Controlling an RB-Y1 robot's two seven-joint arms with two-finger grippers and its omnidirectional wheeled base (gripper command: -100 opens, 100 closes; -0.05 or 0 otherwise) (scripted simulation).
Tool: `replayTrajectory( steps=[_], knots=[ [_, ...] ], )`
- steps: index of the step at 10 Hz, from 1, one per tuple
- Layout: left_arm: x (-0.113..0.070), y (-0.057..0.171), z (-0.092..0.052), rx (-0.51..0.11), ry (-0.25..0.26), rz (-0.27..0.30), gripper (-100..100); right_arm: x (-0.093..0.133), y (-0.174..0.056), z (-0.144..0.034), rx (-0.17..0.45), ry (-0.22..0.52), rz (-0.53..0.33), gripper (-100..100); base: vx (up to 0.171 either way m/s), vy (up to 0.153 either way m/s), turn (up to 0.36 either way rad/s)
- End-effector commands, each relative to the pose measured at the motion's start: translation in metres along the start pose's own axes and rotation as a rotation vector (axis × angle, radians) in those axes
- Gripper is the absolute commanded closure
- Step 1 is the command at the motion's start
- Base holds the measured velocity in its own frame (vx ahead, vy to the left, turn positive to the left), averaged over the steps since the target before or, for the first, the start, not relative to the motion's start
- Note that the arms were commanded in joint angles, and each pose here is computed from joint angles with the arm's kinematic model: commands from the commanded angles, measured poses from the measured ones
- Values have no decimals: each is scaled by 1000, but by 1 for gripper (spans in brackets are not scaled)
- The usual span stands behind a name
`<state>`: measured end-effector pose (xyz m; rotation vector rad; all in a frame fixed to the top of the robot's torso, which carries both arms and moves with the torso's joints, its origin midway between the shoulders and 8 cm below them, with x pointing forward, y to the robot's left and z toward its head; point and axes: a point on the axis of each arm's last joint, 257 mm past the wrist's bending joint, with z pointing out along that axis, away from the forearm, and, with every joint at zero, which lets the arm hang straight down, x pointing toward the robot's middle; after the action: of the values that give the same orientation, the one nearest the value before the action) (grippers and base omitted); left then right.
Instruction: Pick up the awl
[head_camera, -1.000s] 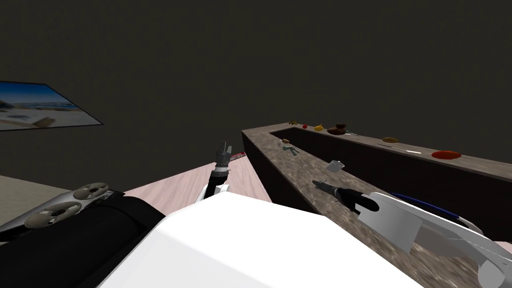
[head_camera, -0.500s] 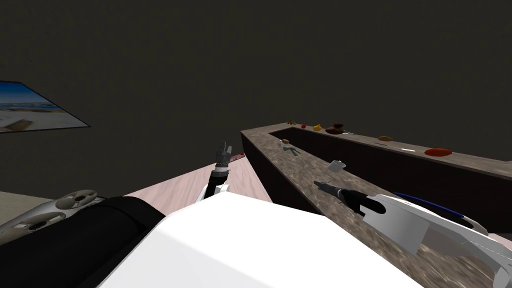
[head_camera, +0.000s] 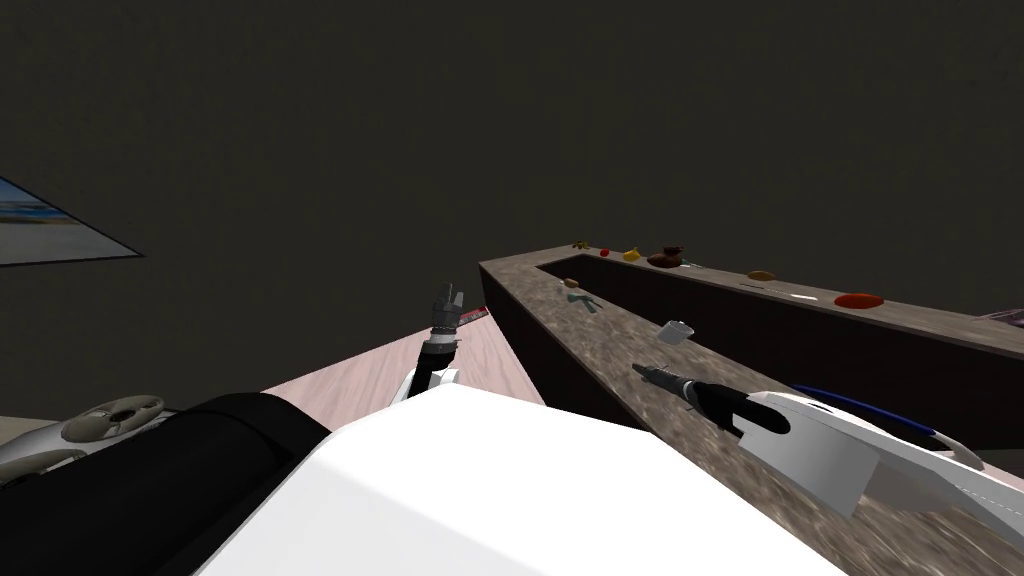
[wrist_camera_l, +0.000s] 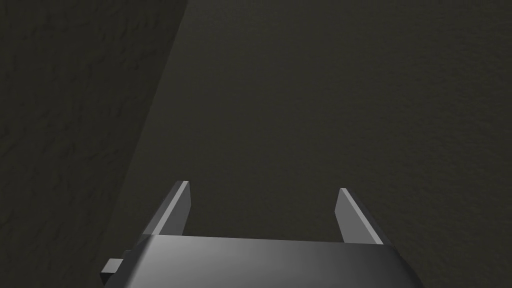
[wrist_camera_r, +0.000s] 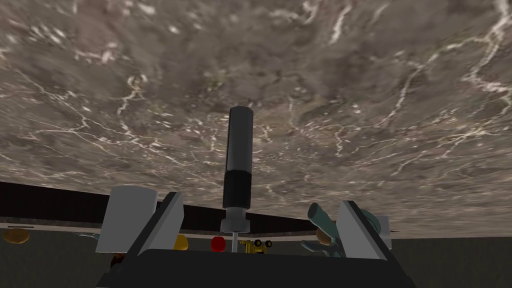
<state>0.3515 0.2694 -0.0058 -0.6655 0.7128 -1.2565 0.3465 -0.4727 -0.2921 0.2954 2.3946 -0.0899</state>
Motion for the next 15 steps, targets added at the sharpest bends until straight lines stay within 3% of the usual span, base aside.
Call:
replayTrajectory(
  steps=[1, 5, 6, 7, 15],
  knots=[
    [0, 0, 0, 0, 0, 0, 0, 0, 0, 0, 0, 0, 0, 100, 0, 0, 0],
    [0, 0, 0, 0, 0, 0, 0, 0, 0, 0, 0, 0, 0, 100, 0, 0, 0],
    [0, 0, 0, 0, 0, 0, 0, 0, 0, 0, 0, 0, 0, 0, 0, 0, 0],
    [0, 0, 0, 0, 0, 0, 0, 0, 6, -2, 6, 3, 7, 100, -28, -43, 76],
    [0, 0, 0, 0, 0, 0, 0, 0, 38, -18, 39, 5, 45, 100, -43, -66, 65]
  ],
)
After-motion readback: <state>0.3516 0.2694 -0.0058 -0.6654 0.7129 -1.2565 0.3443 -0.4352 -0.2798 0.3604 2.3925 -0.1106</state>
